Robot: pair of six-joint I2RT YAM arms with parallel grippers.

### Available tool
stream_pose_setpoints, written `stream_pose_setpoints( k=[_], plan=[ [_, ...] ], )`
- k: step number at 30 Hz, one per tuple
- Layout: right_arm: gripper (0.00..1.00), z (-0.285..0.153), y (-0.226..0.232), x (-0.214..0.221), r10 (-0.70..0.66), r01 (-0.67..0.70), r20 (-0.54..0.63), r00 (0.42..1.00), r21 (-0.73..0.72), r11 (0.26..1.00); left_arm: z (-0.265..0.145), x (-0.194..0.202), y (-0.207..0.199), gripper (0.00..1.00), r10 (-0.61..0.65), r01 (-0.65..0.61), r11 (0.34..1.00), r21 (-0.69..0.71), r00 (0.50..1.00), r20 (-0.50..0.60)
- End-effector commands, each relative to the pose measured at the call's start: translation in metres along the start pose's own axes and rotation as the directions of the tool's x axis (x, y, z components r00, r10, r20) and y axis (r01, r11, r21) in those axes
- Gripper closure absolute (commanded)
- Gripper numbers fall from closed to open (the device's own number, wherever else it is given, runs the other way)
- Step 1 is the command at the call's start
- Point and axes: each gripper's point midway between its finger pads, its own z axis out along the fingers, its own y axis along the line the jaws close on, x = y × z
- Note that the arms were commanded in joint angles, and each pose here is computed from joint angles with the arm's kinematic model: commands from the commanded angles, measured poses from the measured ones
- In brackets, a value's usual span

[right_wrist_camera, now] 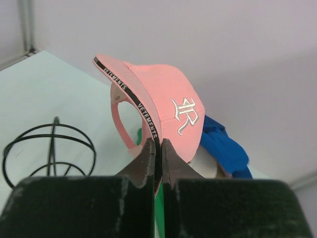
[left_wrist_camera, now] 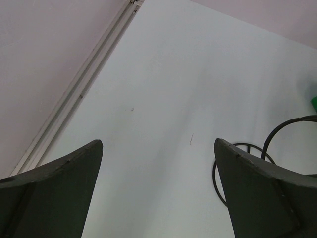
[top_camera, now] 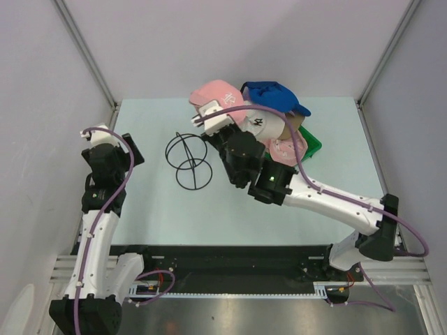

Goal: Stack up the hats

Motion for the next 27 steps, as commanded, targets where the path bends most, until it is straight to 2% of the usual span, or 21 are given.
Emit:
stream_pose_setpoints(
  k=[1, 7, 13, 20, 27],
  plan=[
    [1.0, 0.011, 0.046, -0.018, -0.009, 0.02, 0.119, 0.993, -0.095, 0.995, -0.005, -0.021, -0.004, 0.0, -0.05, 0.049, 0.999, 0.015, 0.997, 0.051],
    [1.0, 0.009, 0.096, -0.01, -0.047, 0.077, 0.149, 0.988, -0.2, 0.977, -0.006, -0.023, 0.0, 0.0, -0.042, 0.043, 0.999, -0.009, 0.997, 0.059],
    [1.0, -0.025, 0.136, -0.011, -0.058, 0.124, 0.21, 0.976, -0.317, 0.94, -0.007, -0.024, 0.001, 0.0, -0.04, 0.041, 0.999, -0.011, 0.997, 0.062],
    [1.0, -0.046, 0.172, 0.025, -0.107, 0.196, 0.212, 0.971, -0.462, 0.865, -0.007, -0.023, 0.0, 0.0, -0.045, 0.045, 0.999, -0.005, 0.997, 0.061],
    [1.0, -0.065, 0.197, 0.061, -0.152, 0.232, 0.187, 0.97, -0.547, 0.804, -0.006, -0.022, -0.003, 0.0, -0.047, 0.046, 0.999, 0.01, 0.997, 0.054]
  ],
)
